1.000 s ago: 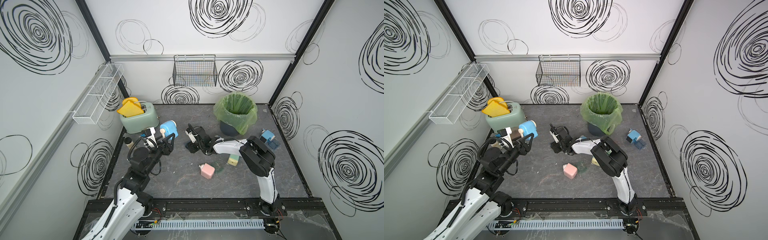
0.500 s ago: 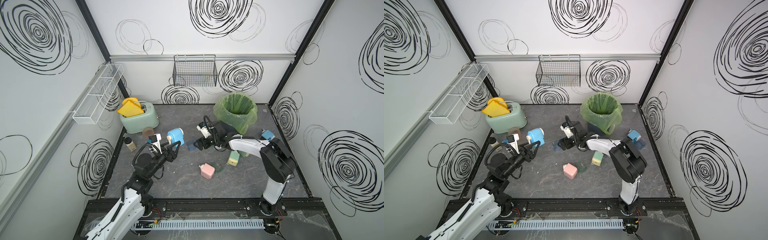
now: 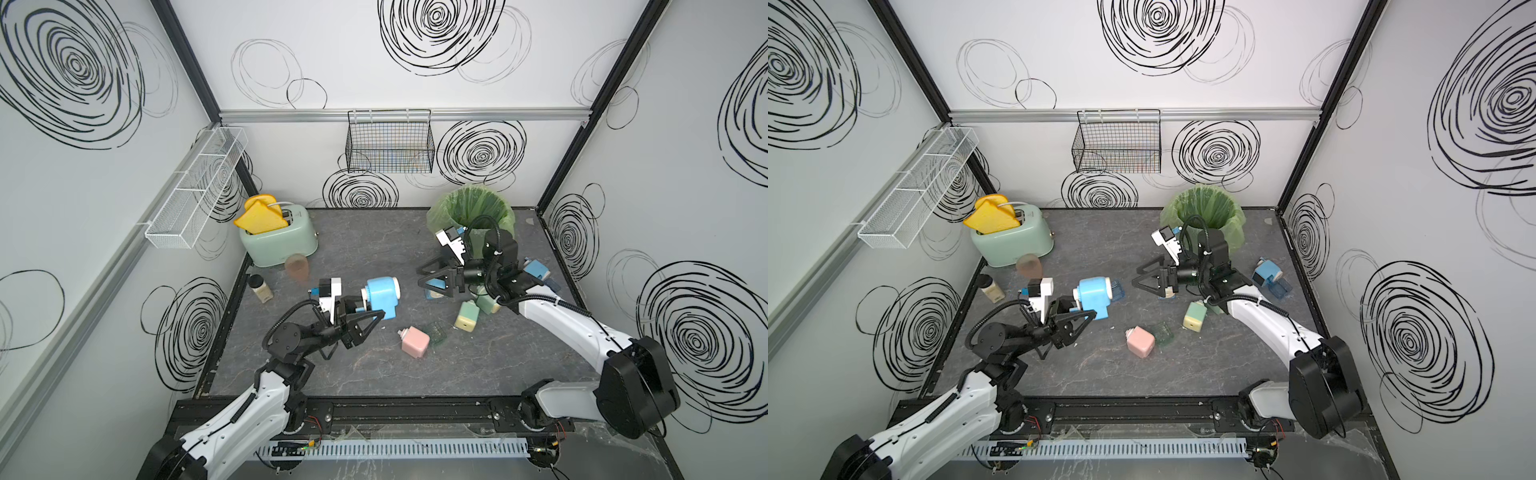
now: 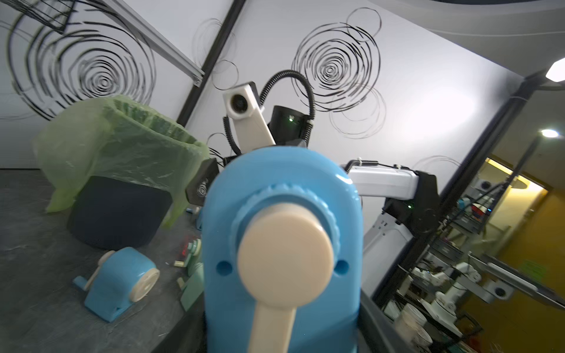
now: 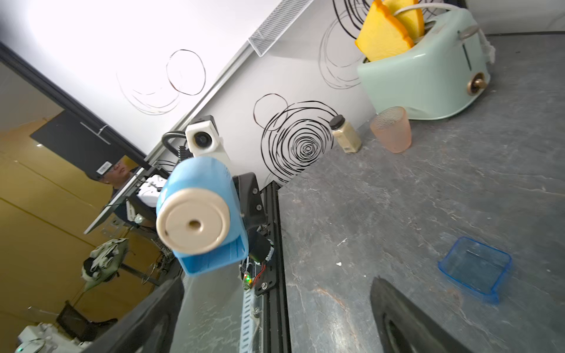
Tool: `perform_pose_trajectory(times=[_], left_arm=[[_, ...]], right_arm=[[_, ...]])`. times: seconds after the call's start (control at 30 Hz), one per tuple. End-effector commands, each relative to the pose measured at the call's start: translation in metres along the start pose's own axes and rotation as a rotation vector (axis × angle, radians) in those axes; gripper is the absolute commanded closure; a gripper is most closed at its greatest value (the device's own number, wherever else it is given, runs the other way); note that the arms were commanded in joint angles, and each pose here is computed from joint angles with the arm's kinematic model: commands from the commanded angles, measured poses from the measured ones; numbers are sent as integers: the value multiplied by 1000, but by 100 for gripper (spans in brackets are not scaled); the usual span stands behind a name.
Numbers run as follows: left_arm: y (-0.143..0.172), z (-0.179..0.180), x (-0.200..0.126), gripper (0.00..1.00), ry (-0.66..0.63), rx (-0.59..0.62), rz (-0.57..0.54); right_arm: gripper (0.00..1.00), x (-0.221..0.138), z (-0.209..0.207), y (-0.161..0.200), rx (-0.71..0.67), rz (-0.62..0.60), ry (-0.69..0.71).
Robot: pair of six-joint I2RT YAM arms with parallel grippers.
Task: Take out the pencil sharpener tray and clean the shavings
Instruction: Place the pencil sharpener at the center of the board.
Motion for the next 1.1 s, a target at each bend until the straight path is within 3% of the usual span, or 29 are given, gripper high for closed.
perform_pose_trajectory(times=[0.0,0.1,0.4,0.73,0.83,1.07], left_arm=[[-22,-27,8,64,185,109,-43],[-23,-32,9,63,227,110,-38],[-19,-34,16,62,256,94,7],[-18,-33,18,61,244,97,18],[-17,-31,19,60,242,92,25],[-15,-30,20,60,233,89,28]], right_arm=[[1,5,36,-2,-74,66,-146],[1,14,47,2,-125,72,-123],[1,42,76,9,-180,184,-256],[0,74,72,19,-140,305,-243],[7,82,72,23,-136,332,-215],[39,86,68,24,-127,341,-165]])
Point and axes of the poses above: each gripper's point midway between its finger pads, its own x axis out along the fingers, its own z axis along the line the jaws close on, y = z × x, the point moved 9 cm from there along -x, back along the fingers, and after that the axes turned 8 degrees about x, right-handed, at the moved point
